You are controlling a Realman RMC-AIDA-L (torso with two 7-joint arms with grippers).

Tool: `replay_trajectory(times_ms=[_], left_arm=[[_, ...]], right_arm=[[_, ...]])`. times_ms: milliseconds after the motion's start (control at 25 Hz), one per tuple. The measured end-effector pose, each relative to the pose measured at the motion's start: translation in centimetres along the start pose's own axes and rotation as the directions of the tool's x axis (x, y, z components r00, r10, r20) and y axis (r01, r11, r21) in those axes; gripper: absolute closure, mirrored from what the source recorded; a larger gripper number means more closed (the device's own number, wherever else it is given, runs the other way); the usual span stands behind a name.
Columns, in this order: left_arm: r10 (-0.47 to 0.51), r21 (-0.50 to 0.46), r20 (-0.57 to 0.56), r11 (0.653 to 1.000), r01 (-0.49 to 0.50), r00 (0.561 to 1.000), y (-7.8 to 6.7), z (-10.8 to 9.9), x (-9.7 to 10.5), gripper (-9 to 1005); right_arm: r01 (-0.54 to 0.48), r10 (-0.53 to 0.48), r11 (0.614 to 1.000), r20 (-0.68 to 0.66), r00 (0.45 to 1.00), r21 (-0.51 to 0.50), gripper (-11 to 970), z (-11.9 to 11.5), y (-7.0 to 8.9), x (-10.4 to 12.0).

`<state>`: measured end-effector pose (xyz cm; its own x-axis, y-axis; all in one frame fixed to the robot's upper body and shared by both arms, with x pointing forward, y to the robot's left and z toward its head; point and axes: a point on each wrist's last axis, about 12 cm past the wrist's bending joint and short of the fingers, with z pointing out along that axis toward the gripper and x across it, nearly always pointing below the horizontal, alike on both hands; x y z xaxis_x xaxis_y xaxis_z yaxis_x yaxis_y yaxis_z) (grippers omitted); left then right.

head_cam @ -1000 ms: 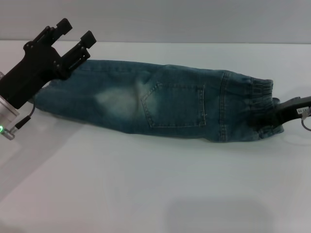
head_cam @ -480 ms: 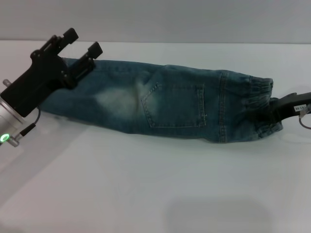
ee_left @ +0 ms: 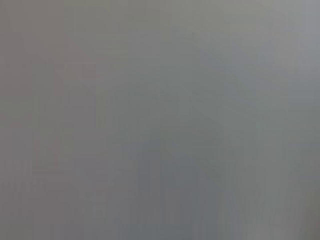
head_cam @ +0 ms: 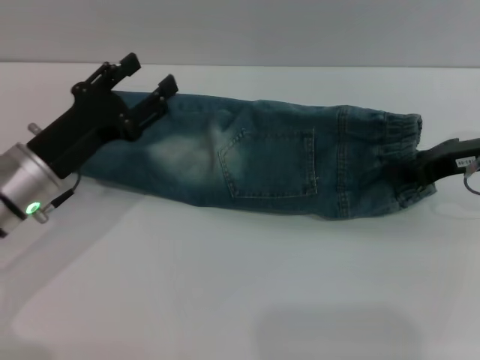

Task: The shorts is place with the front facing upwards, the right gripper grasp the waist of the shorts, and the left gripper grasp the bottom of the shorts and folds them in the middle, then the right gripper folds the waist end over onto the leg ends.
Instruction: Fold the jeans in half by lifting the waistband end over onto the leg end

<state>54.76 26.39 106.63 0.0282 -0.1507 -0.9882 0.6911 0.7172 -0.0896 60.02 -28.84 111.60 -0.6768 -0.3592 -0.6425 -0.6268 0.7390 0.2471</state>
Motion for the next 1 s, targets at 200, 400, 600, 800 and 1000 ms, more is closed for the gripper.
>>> replay_trajectory(times_ms=[200,400,600,800,1000], left_arm=[[0.000,-0.013,-0.052,1.000,-0.001,0.999,0.2,1.7,0.4,244],[0.011,0.008,-0.082,1.000,-0.010,0.997,-0.5,3.1,0.9,244],[0.040,0.026,-0.153,0.999,-0.036,0.987,-1.6,4.7,2.1,244],[0.051,0.035,-0.216,0.998,-0.045,0.975,-2.5,5.2,3.2,244],[0.073,0.049,-0.251,0.997,-0.063,0.965,-3.4,5.2,4.1,244]], right_arm=[[0.027,-0.026,0.999,0.011,1.000,-0.041,890,-1.8,0.8,-0.9],[0.061,-0.059,0.996,0.030,0.998,-0.069,891,-4.7,2.0,-2.0],[0.085,-0.080,0.993,0.062,0.995,-0.085,890,-6.9,3.0,-2.7],[0.102,-0.092,0.989,0.085,0.992,-0.110,891,-7.8,3.6,-3.0],[0.100,-0.083,0.985,0.124,0.989,-0.139,890,-8.3,3.8,-3.1]])
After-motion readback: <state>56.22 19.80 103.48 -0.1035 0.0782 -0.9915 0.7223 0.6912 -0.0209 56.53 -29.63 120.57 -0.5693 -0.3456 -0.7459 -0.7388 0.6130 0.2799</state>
